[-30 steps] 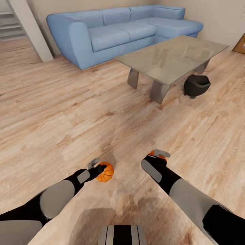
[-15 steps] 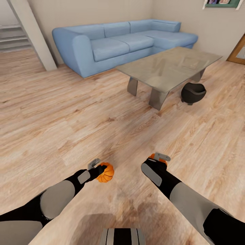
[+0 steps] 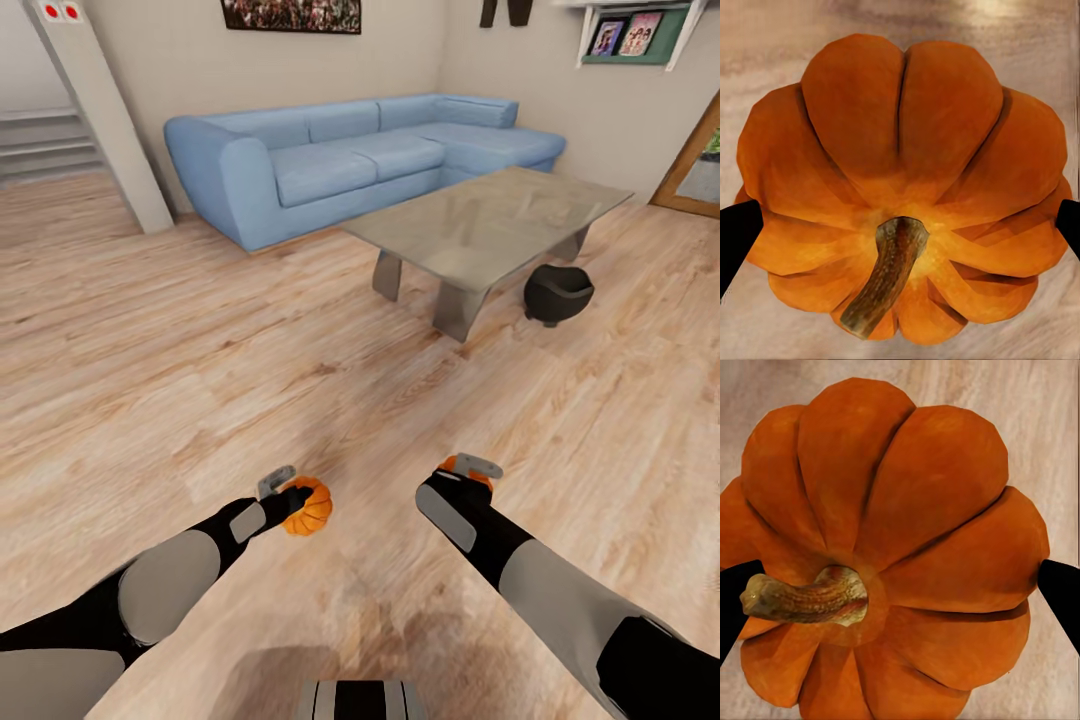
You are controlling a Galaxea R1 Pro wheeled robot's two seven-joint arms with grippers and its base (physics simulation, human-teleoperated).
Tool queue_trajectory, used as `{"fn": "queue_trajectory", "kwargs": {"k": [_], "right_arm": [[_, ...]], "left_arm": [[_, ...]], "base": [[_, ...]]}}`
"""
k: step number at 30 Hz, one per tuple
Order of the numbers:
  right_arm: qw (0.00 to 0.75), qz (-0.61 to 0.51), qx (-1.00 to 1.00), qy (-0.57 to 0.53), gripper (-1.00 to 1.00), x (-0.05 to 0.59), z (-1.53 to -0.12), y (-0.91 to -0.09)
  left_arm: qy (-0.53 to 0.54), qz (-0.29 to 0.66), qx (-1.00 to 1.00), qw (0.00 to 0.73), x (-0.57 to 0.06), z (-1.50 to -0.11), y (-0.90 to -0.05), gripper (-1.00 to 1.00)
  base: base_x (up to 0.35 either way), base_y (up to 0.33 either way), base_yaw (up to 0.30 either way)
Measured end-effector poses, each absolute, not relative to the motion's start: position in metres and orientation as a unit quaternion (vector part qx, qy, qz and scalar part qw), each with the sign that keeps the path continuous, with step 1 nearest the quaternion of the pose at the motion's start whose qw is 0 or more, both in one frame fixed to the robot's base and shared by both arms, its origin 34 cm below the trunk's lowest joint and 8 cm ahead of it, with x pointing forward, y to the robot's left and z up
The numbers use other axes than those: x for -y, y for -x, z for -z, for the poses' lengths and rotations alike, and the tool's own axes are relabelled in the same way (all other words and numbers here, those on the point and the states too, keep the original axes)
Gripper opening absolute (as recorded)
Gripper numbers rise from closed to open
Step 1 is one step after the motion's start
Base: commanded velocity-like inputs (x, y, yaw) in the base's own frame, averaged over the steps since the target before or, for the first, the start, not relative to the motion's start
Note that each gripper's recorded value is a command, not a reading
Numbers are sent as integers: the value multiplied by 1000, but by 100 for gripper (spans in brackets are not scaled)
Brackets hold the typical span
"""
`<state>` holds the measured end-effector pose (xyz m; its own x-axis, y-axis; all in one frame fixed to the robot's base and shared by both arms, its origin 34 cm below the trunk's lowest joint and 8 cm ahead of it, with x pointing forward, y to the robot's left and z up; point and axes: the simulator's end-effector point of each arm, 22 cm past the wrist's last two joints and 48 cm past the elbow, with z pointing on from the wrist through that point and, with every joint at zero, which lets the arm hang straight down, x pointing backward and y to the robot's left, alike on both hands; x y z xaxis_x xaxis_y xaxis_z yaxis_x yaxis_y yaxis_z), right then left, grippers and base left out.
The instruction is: Place each of the two pumpkins and all three candles from the living room inside a cabinet in the living room (use any cabinet), then make sure every cabinet is closed, and position the cauldron so it is next to a table in the living room.
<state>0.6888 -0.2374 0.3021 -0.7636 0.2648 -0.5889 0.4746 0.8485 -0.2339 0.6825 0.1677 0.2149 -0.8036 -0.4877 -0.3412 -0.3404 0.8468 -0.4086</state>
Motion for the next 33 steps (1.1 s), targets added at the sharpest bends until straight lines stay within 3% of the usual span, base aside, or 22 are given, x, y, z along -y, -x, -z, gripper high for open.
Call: {"fn": "queue_trajectory", "kwargs": {"k": [33], "right_arm": [[325, 194, -894, -239, -100, 258, -350, -670]], "left_arm": [[136, 148, -935, 292, -168, -299, -713, -100]], "base": [[0, 0, -265]]}}
